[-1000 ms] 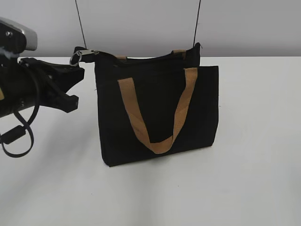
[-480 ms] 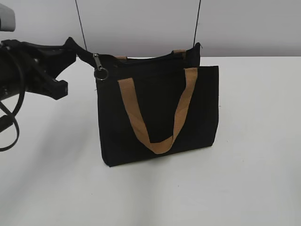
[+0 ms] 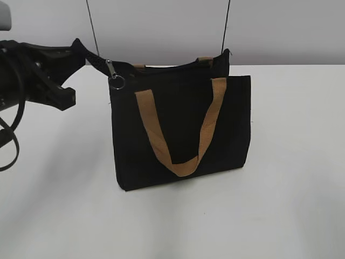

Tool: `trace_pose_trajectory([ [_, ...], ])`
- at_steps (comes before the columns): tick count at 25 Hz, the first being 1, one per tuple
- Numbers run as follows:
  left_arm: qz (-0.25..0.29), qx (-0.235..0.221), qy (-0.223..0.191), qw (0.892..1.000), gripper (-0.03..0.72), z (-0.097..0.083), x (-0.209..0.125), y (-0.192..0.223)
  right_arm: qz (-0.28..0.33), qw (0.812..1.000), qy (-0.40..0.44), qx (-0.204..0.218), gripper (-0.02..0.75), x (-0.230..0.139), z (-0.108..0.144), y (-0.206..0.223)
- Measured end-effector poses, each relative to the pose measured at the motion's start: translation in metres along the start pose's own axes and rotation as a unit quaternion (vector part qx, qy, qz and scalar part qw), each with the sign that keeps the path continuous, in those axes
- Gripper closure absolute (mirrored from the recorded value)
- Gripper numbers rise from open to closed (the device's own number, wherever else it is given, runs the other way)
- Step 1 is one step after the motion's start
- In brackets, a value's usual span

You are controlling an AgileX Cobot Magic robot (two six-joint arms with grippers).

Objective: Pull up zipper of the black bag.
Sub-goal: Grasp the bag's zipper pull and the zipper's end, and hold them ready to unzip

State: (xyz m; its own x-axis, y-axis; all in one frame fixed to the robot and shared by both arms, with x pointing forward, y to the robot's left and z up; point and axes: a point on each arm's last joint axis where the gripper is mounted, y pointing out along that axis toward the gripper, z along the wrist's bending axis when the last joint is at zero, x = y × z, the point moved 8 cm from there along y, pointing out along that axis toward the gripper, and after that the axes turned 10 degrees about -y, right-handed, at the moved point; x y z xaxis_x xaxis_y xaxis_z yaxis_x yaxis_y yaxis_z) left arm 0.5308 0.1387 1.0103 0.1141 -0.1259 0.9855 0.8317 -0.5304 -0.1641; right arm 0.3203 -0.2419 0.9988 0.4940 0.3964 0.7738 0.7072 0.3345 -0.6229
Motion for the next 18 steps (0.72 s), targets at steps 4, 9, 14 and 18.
trace_pose_trajectory([
  [4,-0.005,-0.001,0.0,1.0,0.666,0.0,0.002,0.0,-0.014,0.997,-0.046,0.068,0.303,0.023,0.008,0.013],
  [9,-0.011,-0.002,0.0,1.0,0.666,-0.001,0.004,0.0,-0.075,0.985,-0.083,0.134,0.303,0.06,0.015,0.036],
  [14,-0.012,-0.002,0.0,1.0,0.666,-0.001,0.004,0.0,-0.105,0.97,-0.091,0.201,0.303,0.09,0.023,0.07],
  [18,-0.012,-0.002,0.001,1.0,0.666,-0.001,0.004,0.0,-0.109,0.957,-0.119,0.242,0.303,0.113,0.03,0.106],
])
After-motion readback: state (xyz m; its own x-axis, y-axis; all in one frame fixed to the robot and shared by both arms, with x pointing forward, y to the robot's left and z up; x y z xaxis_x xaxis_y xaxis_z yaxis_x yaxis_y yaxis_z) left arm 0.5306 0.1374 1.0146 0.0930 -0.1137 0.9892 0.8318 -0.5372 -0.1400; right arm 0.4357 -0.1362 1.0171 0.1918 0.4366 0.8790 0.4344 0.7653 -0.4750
